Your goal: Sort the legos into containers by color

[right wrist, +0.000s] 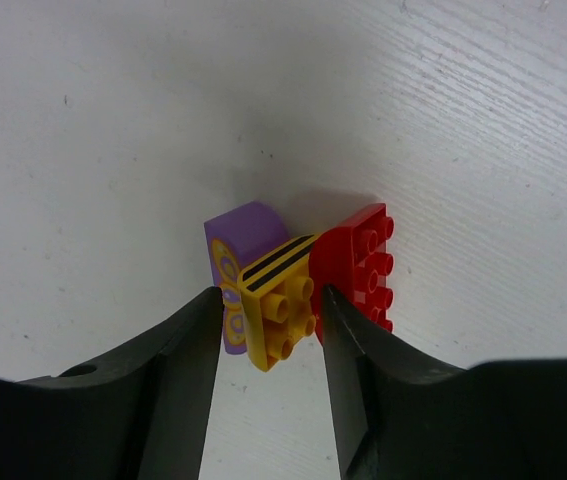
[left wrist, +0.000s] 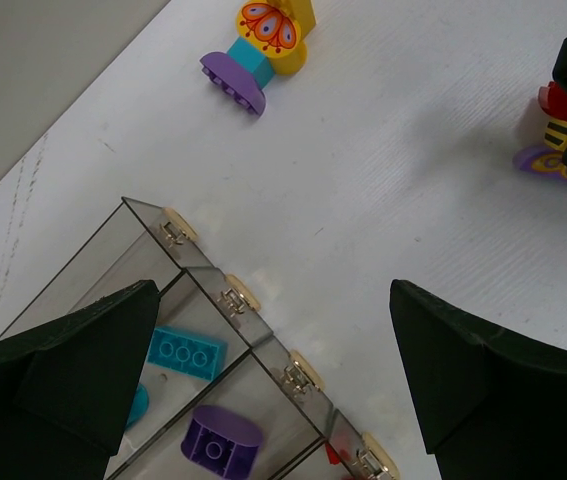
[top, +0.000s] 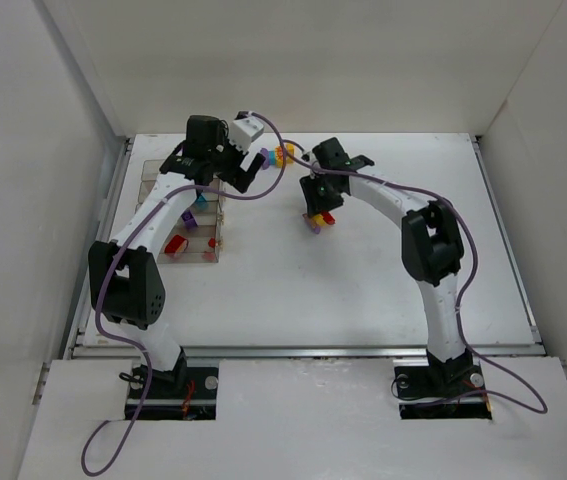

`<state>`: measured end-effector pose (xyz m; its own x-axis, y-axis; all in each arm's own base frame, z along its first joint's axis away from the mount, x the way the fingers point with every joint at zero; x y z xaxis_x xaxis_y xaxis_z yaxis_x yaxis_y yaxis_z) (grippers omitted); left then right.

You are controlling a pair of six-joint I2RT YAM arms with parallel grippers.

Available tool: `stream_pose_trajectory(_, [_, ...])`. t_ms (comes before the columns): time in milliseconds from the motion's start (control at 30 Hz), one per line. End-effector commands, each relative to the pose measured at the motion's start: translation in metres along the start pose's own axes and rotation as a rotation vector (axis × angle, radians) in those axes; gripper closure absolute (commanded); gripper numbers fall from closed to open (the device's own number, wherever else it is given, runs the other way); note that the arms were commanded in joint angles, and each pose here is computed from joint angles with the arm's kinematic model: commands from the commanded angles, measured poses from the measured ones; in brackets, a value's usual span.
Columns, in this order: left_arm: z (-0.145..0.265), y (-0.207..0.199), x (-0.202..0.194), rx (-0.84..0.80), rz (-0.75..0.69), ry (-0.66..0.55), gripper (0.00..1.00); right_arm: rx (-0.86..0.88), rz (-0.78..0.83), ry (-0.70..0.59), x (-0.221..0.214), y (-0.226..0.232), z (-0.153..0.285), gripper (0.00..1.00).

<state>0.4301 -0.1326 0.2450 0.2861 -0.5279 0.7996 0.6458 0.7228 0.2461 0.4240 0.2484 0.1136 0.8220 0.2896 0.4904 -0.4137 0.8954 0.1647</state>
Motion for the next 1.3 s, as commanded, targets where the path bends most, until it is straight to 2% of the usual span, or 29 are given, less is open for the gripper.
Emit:
stream_pose_trajectory(0, [0.01,0.0,0.01,0.015,-0.01,-0.033,0.0,0.021,0.025,-0.032,0.012,0.008,0.002,0.51])
stream_pose_trajectory(67, [0.012,0.003,0.013,0.029,-0.012,-0.038,0.0,0.02,0.024,-0.023,0.01,0.007,-0.002,0.51])
stream_pose_trajectory(167, [0.013,0.006,0.016,0.043,-0.014,-0.041,0.0,0.018,0.032,-0.014,0.007,0.006,-0.004,0.63])
stream_pose_trajectory(200, [0.013,0.006,0.016,0.043,-0.014,-0.041,0.0,0.026,0.031,-0.004,0.004,0.007,-0.005,0.68])
stream_pose_trajectory(233, [0.013,0.006,0.016,0.043,-0.014,-0.041,0.0,0.026,0.031,-0.004,0.004,0.007,-0.005,0.81])
stream_pose_trajectory(300, [0.014,0.005,0.015,0.039,-0.012,-0.033,0.0,0.026,0.031,-0.004,0.004,0.007,-0.005,0.91])
stream_pose_trajectory(333, [0.013,0.004,0.015,0.028,-0.023,-0.039,0.0,0.037,0.033,-0.013,0.006,0.009,-0.001,1.0])
stream_pose_trajectory(500, [0.013,-0.006,0.011,-0.029,-0.076,-0.02,0.01,0.077,0.02,-0.059,0.019,0.018,0.016,1.0])
stream_pose_trajectory(600, [0.016,-0.023,0.008,-0.12,-0.206,0.005,0.02,0.115,0.015,-0.081,0.028,0.025,0.026,1.0])
stream_pose_trajectory(667, [0.025,-0.034,0.01,-0.197,-0.35,-0.018,0.01,0.146,-0.035,-0.102,0.035,0.021,0.036,1.0])
stream_pose_trajectory(733, [0.033,-0.042,0.003,-0.259,-0.422,-0.021,0.01,0.166,-0.066,-0.14,0.044,0.027,0.054,1.0])
stream_pose_trajectory(867, [0.045,-0.062,0.007,-0.381,-0.621,-0.134,0.01,0.272,-0.099,-0.202,0.059,0.04,0.075,1.0])
stream_pose_trajectory(933, [0.044,-0.062,0.009,-0.373,-0.689,-0.167,0.01,0.354,-0.098,-0.222,0.069,0.048,0.089,1.0])
stream_pose_trajectory(1067, [0.038,-0.048,0.029,-0.248,-0.88,-0.251,0.01,0.429,-0.132,-0.198,0.075,0.046,0.103,1.0])
stream_pose_trajectory(1167, [0.044,-0.041,0.032,-0.119,-1.117,-0.301,0.01,0.501,-0.176,-0.199,0.08,0.046,0.113,1.0])
stream_pose_trajectory(1233, [0.044,-0.041,0.038,-0.028,-1.322,-0.379,0.01,0.546,-0.195,-0.208,0.085,0.052,0.119,1.0])
stream_pose_trajectory(1267, [0.051,-0.043,0.045,0.007,-1.364,-0.424,0.01,0.567,-0.192,-0.216,0.088,0.051,0.124,1.0])
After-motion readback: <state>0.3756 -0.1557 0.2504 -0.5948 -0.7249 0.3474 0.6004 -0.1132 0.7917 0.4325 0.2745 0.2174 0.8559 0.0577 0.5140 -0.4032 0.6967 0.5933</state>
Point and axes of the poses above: each gripper's point midway between its finger pads, its own z axis back along the fingers, its own y axis along the line the jaws close on, x = y × z, the point moved 5 cm from there along z, back along the fingers, and after that the axes turned 2 degrees about -z, right-handed, at the moved point
